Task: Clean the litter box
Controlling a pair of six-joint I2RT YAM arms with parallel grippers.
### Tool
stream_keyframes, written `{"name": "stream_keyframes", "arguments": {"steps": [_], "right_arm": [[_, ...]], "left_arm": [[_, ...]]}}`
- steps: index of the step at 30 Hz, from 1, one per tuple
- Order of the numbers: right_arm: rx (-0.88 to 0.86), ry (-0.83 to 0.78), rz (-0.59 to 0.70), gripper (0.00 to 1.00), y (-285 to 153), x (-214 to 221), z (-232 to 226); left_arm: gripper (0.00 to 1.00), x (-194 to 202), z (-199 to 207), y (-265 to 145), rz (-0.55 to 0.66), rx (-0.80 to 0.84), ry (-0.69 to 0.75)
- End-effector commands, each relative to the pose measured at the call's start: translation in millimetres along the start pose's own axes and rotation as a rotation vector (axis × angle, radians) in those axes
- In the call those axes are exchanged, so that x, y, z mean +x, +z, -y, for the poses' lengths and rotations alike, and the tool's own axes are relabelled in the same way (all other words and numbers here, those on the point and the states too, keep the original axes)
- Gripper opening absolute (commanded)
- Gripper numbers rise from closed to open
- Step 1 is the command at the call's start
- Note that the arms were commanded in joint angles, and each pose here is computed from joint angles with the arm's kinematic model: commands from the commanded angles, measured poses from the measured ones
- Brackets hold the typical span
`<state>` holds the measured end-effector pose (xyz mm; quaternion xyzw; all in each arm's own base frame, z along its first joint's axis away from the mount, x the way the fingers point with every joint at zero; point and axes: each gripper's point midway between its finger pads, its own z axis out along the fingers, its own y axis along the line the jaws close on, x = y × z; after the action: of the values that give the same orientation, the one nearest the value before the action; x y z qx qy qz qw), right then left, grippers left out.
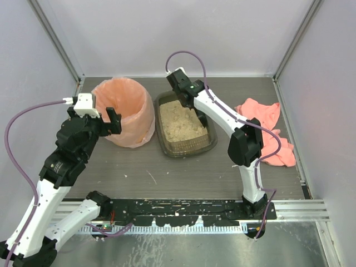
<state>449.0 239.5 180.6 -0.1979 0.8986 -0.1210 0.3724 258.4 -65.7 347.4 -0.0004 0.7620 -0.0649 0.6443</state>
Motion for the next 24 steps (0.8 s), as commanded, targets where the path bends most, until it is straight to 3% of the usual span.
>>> {"name": "stream_keyframes", "arguments": {"steps": [1, 24], "right_arm": [[-0.162, 0.174, 0.066, 0.01, -11.8, -19.2, -5.3], [-0.439, 0.419, 0.177, 0.01, -6.2, -43.4, -9.9]], "left_arm": [[0.99, -13.5, 3.3, 1.9, 0.046, 0.013, -0.015], [0.96, -5.9, 7.0, 8.9, 0.010, 0.018, -0.018]]}}
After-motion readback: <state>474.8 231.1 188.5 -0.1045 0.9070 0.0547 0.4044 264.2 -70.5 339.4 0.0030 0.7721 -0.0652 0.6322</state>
